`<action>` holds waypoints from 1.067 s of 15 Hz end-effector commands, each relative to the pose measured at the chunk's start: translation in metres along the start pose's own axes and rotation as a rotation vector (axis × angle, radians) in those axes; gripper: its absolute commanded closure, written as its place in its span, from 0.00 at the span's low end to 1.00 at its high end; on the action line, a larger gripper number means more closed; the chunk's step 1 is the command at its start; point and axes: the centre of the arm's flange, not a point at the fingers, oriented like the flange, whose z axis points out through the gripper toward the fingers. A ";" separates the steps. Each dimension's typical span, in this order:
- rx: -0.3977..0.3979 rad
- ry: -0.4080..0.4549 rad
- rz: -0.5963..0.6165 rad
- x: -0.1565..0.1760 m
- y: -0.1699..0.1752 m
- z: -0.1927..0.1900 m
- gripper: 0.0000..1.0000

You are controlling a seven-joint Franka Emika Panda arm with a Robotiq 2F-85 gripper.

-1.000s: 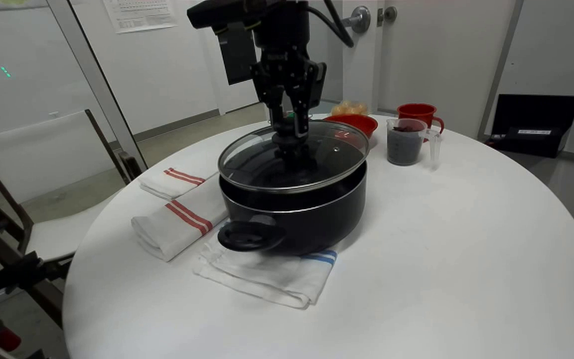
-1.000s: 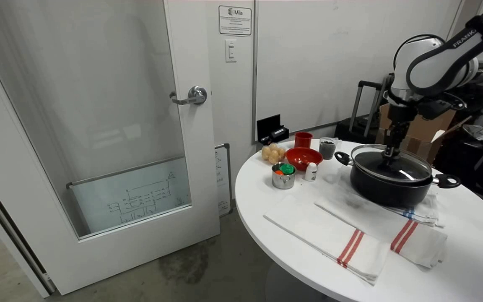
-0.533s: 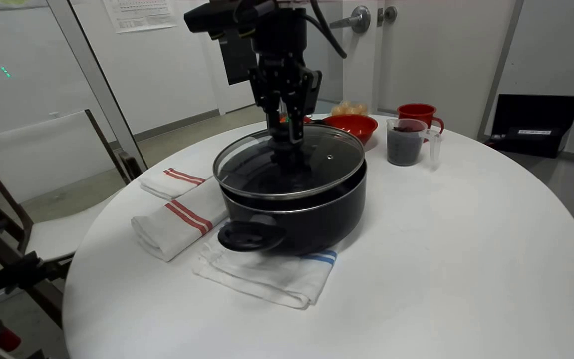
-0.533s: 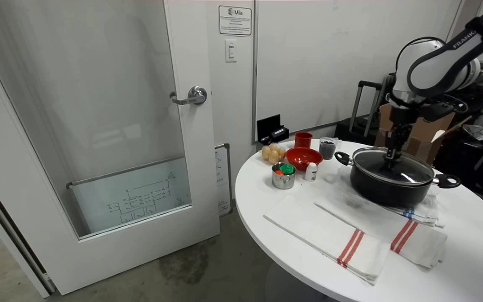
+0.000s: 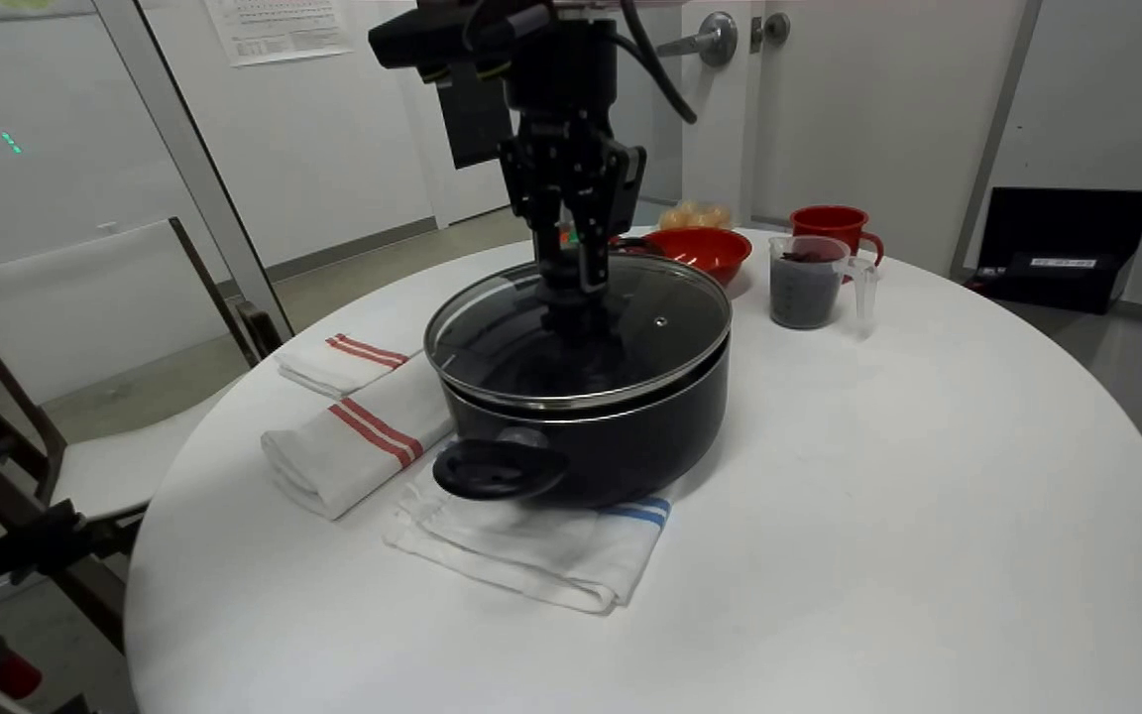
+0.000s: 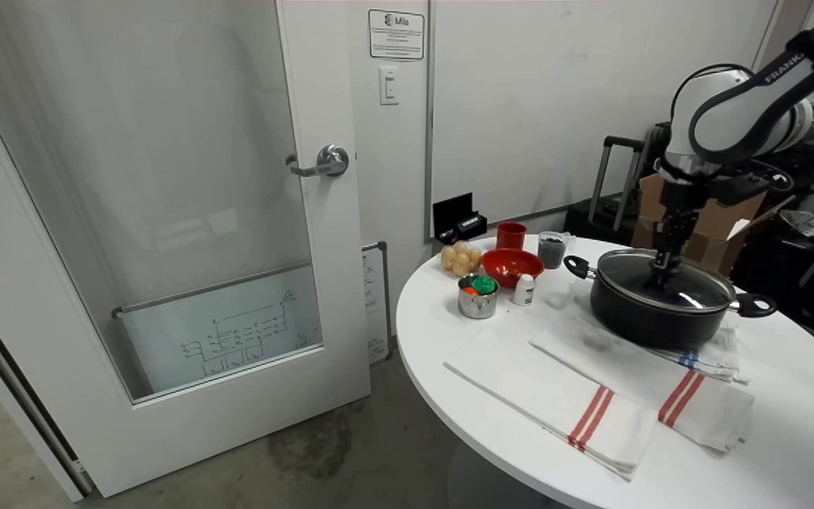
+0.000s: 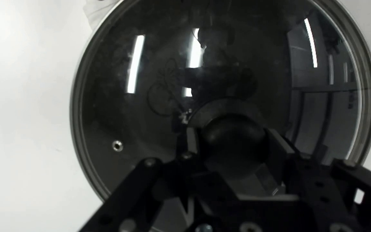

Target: Put the lid on the black pot

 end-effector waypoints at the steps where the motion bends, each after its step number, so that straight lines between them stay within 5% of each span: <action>1: 0.014 0.027 0.021 -0.001 0.000 -0.005 0.74; 16: 0.006 0.006 0.013 0.011 0.004 0.007 0.74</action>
